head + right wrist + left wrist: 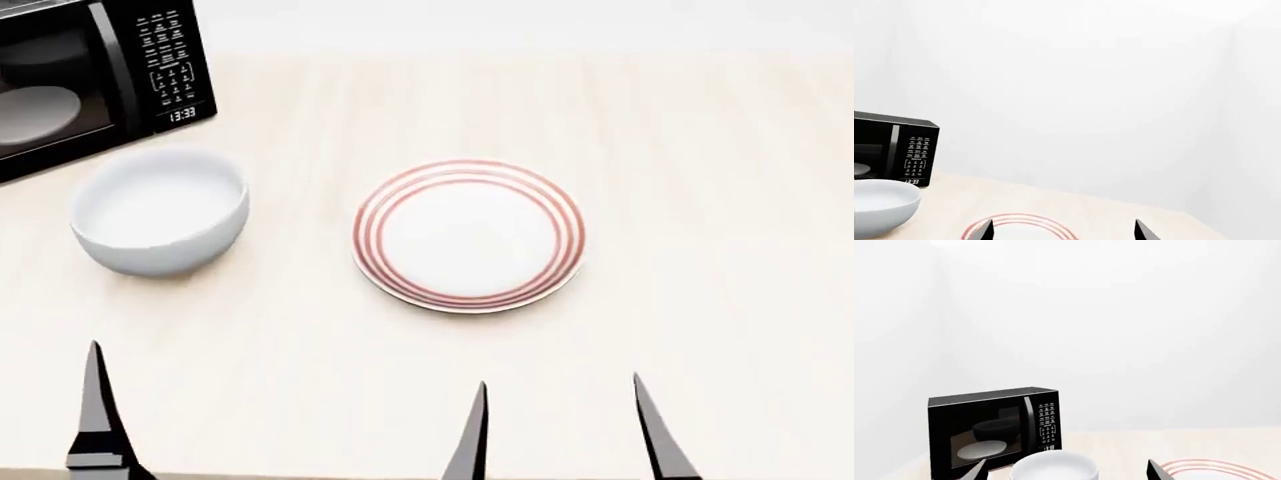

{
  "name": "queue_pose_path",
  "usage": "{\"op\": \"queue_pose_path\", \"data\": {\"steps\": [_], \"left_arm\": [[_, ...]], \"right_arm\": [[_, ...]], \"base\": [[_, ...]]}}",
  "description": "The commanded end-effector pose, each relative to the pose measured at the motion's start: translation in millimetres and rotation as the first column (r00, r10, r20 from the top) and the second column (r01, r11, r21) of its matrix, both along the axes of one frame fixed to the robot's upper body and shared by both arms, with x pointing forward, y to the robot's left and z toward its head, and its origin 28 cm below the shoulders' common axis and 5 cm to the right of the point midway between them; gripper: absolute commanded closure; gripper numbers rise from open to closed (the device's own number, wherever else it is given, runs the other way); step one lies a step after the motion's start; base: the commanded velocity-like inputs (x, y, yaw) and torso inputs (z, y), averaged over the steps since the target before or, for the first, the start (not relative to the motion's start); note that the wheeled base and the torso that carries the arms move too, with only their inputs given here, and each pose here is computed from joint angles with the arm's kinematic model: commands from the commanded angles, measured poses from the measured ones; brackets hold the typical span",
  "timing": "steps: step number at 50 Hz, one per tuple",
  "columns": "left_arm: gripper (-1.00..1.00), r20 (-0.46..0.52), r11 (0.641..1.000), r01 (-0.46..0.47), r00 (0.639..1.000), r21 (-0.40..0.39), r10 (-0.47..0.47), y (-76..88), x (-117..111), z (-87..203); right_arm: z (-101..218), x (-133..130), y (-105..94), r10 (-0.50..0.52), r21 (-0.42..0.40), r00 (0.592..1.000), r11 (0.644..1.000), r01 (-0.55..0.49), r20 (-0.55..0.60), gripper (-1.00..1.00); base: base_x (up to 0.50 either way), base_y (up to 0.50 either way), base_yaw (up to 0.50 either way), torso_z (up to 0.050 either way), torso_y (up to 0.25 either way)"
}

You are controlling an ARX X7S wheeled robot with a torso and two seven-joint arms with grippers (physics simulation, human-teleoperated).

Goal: Pick up the white bowl and put it on the plate.

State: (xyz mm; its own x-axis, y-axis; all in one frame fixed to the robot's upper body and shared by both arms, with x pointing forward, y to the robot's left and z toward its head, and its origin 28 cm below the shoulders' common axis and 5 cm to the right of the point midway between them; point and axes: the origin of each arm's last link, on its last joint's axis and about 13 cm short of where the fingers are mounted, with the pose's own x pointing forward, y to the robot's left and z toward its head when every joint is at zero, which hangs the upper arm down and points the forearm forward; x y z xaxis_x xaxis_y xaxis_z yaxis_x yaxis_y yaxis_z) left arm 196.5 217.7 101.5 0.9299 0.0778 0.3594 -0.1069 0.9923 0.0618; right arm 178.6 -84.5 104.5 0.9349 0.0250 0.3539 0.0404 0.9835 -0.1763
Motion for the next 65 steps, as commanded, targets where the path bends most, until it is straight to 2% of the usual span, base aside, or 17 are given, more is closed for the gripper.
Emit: {"op": "queue_pose_path", "data": {"steps": [1,45,51,57,63,65], "left_arm": [[-1.00,0.013,1.000,-0.009,1.000,-0.017,0.009,2.5,-1.2,6.5],[-1.00,0.004,0.999,-0.034,0.999,0.020,0.034,2.9,0.4,0.4],[-1.00,-0.010,0.998,-0.041,0.999,0.038,0.042,3.3,-1.4,2.0],[-1.00,-0.027,0.996,-0.068,0.997,0.054,0.069,6.4,-7.1,13.8],[-1.00,0.006,0.986,-0.047,0.999,0.158,0.047,17.7,-13.0,48.4],[-1.00,0.055,0.981,-0.072,0.996,0.179,0.063,24.3,-14.6,67.7]], "right_arm": [[4.6,-0.9,-2.6,-0.018,0.009,0.999,1.000,0.018,0.028,-1.00],[-2.6,1.6,-1.6,-0.008,-0.007,1.000,1.000,0.008,-0.005,-1.00],[-4.2,1.5,-1.0,-0.004,-0.018,1.000,1.000,0.004,-0.003,-1.00],[-4.5,1.2,-0.8,-0.001,-0.019,1.000,1.000,0.001,-0.003,-1.00],[-5.3,1.5,-0.9,0.003,-0.015,1.000,1.000,-0.004,-0.004,-1.00],[-4.9,1.0,0.2,0.010,-0.017,1.000,1.000,-0.010,-0.004,-1.00]], "base": [[0.50,0.00,0.00,0.000,0.000],[0.50,0.00,0.00,0.000,0.000],[0.00,0.00,0.00,0.000,0.000],[0.00,0.00,0.00,0.000,0.000],[0.00,0.00,0.00,0.000,0.000],[0.00,0.00,0.00,0.000,0.000]]}}
